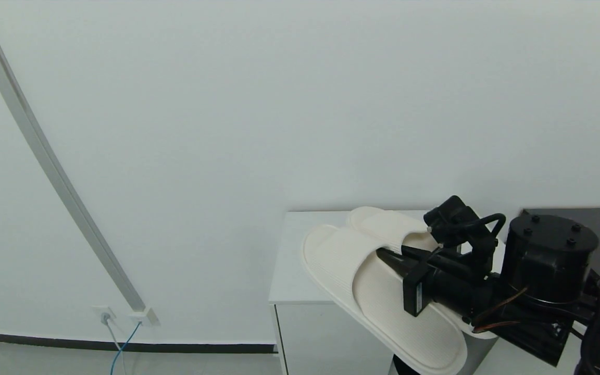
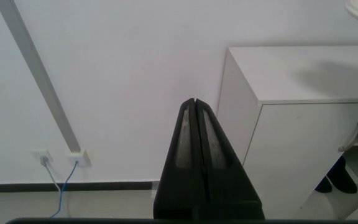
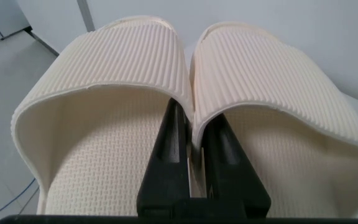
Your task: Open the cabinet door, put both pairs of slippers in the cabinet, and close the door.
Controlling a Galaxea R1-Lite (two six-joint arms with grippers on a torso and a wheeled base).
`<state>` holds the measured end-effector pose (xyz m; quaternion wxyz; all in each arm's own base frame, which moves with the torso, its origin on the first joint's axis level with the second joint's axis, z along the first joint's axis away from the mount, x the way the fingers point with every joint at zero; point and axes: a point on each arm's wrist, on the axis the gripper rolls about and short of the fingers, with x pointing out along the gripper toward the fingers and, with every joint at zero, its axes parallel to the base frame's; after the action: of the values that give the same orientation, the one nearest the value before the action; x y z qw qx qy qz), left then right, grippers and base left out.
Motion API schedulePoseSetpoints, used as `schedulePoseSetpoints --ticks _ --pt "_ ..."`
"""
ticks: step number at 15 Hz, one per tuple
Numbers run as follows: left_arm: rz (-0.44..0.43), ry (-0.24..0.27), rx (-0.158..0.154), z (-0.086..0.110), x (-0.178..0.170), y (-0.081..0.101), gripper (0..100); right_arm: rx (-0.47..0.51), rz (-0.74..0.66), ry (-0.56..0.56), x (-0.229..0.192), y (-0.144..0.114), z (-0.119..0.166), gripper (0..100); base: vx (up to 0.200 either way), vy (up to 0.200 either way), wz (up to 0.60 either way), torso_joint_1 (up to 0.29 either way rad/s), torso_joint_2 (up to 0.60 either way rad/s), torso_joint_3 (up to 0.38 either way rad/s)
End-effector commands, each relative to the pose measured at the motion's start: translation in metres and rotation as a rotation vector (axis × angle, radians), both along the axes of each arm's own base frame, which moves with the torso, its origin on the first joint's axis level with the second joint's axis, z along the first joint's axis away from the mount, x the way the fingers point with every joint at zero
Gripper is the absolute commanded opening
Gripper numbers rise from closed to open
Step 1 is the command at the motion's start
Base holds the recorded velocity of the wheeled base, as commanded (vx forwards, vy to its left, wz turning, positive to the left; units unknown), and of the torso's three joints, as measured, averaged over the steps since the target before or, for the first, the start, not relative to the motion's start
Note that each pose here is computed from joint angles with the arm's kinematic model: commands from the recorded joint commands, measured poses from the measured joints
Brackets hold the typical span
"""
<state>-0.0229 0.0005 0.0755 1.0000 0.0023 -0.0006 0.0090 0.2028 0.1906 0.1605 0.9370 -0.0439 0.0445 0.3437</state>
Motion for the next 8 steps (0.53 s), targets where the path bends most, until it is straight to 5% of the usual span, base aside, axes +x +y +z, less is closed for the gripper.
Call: schedulePoseSetpoints --ticks 1,2,8 --pt "0.002 0.001 0.0 0.0 0.0001 0.0 0 -0.004 0.004 0.002 -0.0002 0.0 -0.0013 0 0.0 0.0 0.0 0.0 0.0 0.0" --pt "0.002 0.001 0.0 0.0 0.0001 0.0 0 -0.004 0.005 0.004 -0.0004 -0.0001 -0.0017 0 0.0 0.0 0.0 0.0 0.0 0.0" --pt "0.002 0.001 -0.002 0.0 0.0001 0.0 0 -0.007 0.002 0.007 0.0008 0.001 -0.003 0 -0.2 0.0 0.0 0.005 0.01 0.004"
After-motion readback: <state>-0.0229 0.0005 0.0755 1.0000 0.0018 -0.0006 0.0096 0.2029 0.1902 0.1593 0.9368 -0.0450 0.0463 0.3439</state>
